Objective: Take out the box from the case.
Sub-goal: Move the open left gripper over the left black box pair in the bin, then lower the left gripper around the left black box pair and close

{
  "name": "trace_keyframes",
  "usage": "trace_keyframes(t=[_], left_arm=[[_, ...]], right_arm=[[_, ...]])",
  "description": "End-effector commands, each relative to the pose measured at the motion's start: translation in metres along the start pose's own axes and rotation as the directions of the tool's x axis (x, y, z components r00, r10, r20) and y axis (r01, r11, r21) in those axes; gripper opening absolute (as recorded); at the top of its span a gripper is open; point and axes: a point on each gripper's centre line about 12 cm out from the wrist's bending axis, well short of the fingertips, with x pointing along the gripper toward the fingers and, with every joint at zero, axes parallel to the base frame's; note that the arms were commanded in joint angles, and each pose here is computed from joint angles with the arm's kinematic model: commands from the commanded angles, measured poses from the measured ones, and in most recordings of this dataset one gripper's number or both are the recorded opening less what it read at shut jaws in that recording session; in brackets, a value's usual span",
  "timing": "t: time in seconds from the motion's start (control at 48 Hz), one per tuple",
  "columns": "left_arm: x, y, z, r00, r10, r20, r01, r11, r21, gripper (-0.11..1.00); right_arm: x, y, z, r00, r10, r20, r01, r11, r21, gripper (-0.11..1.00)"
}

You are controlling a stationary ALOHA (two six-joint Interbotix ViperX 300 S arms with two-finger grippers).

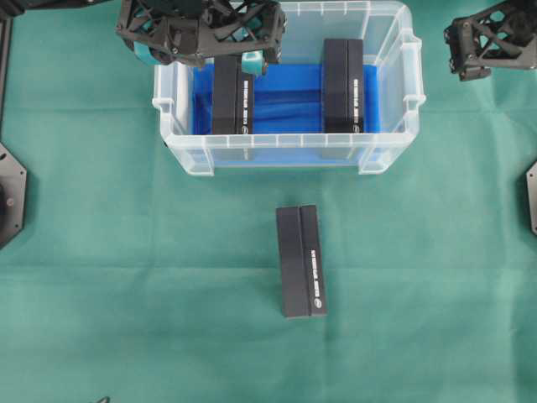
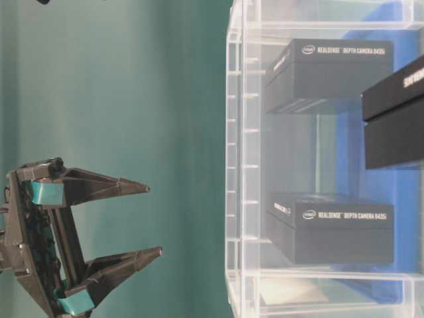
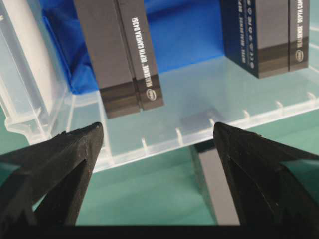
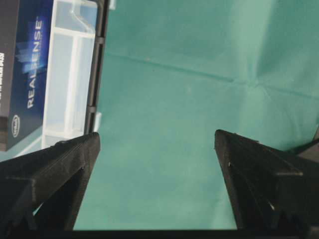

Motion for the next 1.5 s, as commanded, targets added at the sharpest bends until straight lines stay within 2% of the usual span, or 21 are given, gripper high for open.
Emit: trace_keyframes(t=[0.0, 0.792, 1.042, 1.479], left_arm=[[-0.011, -0.002, 0.003, 0.999, -0.027, 0.019, 0.027, 1.0, -0.004, 0.96], [-0.006, 0.001, 0.002, 1.0, -0.009, 0.018, 0.009, 1.0, -0.003, 0.96], [0.007, 0.007, 0.001, 1.0, 0.02, 0.023, -0.019, 1.0, -0.012, 0.96], [0.035, 0.013, -0.002, 0.999, 0.016, 0.033, -0.015, 1.0, -0.025, 0.96]], right_arm=[[-0.003, 0.001, 0.002, 1.0, 0.014, 0.009, -0.014, 1.0, 0.002, 0.93], [-0.003, 0.002, 0.002, 1.0, 0.027, 0.014, -0.027, 1.0, 0.002, 0.93], [-0.003, 0.003, 0.003, 0.999, 0.034, 0.018, -0.034, 0.999, 0.001, 0.93], [-0.003, 0.003, 0.003, 0.999, 0.033, 0.02, -0.033, 0.999, -0.001, 0.93]])
